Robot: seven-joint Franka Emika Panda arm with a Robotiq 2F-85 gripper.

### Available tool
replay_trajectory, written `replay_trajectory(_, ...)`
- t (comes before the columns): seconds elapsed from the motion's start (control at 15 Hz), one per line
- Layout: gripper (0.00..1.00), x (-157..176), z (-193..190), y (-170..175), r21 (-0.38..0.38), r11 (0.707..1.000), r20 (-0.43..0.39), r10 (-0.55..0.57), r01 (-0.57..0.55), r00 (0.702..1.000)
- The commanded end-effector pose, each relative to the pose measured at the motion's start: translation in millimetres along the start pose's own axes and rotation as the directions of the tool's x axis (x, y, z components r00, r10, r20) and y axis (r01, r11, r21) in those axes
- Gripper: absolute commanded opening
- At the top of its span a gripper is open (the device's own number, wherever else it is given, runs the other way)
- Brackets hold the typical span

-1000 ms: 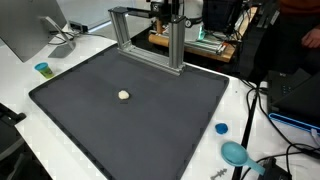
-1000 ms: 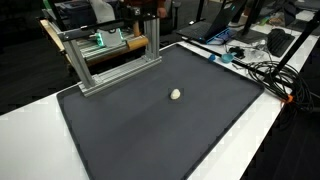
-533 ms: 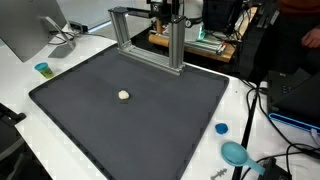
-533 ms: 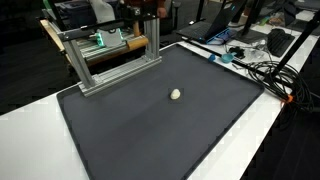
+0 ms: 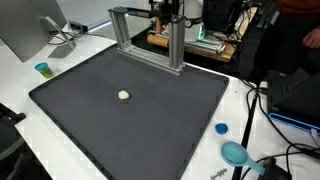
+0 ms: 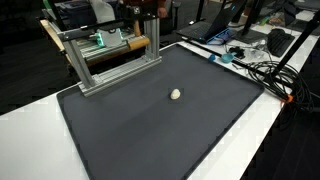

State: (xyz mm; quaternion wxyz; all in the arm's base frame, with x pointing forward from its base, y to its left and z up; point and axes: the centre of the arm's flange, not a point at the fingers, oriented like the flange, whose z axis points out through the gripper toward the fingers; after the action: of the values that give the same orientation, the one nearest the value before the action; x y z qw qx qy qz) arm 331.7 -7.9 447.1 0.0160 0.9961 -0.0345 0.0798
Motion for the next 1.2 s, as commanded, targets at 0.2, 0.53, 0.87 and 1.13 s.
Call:
replay_trajectory(0.2,0.39,-14.3,6.1,-7.0,-0.003,1.0,0.026,-0.012,0.012,1.0)
replay_trajectory(0.53,0.21,-4.5,3.9,-9.7,0.003,1.0,0.015,-0.004,0.004,1.0)
replay_trajectory(0.87,0.21,25.3,-4.1,-7.8,0.016,0.996,-0.103,0.087,-0.086,0.991)
replay_trajectory(1.13,0.21,72.3,-9.0,-19.4,-0.015,0.991,-0.22,0.124,-0.131,0.967)
